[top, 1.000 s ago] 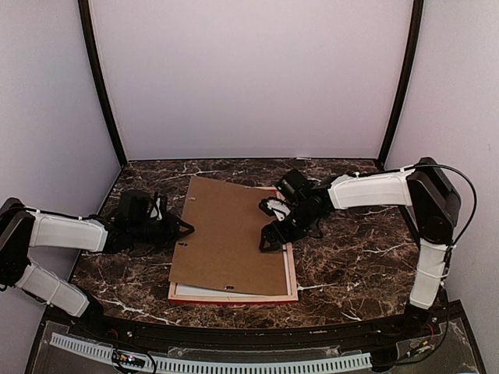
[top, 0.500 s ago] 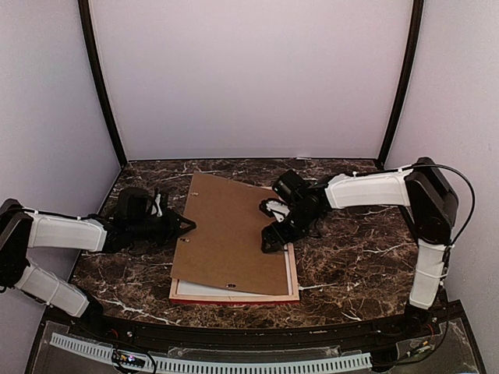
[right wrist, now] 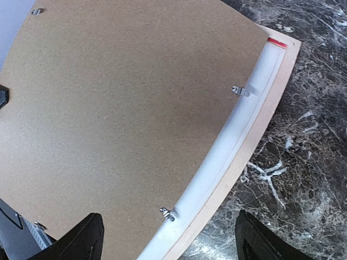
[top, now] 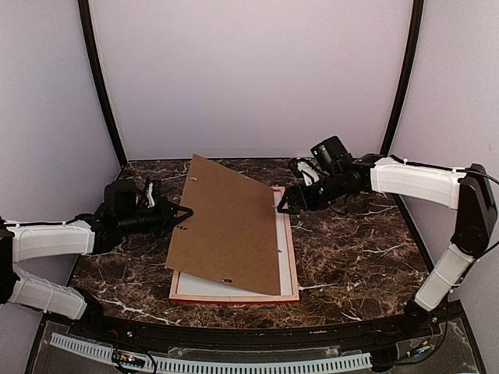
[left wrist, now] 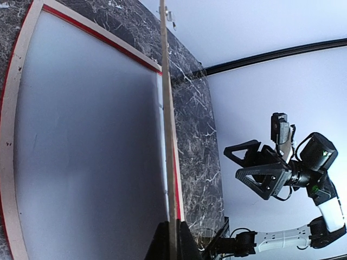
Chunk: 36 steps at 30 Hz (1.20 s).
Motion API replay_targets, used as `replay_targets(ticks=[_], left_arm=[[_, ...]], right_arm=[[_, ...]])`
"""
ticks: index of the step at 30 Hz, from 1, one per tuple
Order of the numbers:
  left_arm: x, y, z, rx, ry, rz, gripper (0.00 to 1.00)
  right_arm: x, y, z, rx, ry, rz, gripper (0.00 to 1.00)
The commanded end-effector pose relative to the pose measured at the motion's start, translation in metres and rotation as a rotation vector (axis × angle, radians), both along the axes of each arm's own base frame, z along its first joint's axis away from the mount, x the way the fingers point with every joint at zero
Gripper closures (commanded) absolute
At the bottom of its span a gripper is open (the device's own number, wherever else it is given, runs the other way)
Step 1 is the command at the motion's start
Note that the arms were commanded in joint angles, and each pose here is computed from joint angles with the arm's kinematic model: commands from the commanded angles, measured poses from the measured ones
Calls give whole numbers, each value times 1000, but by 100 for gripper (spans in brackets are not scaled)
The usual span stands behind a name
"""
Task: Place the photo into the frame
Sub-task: Place the backboard on the frame body.
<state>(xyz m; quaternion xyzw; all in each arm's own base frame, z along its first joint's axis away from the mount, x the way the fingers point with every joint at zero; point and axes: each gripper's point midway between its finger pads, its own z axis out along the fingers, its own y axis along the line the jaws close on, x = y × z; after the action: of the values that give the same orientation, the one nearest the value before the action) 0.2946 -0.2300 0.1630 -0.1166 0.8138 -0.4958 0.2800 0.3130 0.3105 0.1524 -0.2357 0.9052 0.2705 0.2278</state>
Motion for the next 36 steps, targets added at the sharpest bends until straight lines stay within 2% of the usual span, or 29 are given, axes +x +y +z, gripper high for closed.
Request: replay_targets(ticks=[1, 13, 22, 36], left_arm=[[-1, -9, 43, -113, -108, -34, 100], [-1, -18, 72, -245, -143, -66, 100], [8, -21, 48, -234, -100, -39, 100], [11, -13, 6, -153, -49, 17, 100]], right_arm=[[4, -10, 6, 34, -6, -39, 16], [8, -28, 5, 33, -9, -88, 16], [12, -38, 15, 39, -32, -117, 16], [11, -40, 4, 30, -13, -117, 16]])
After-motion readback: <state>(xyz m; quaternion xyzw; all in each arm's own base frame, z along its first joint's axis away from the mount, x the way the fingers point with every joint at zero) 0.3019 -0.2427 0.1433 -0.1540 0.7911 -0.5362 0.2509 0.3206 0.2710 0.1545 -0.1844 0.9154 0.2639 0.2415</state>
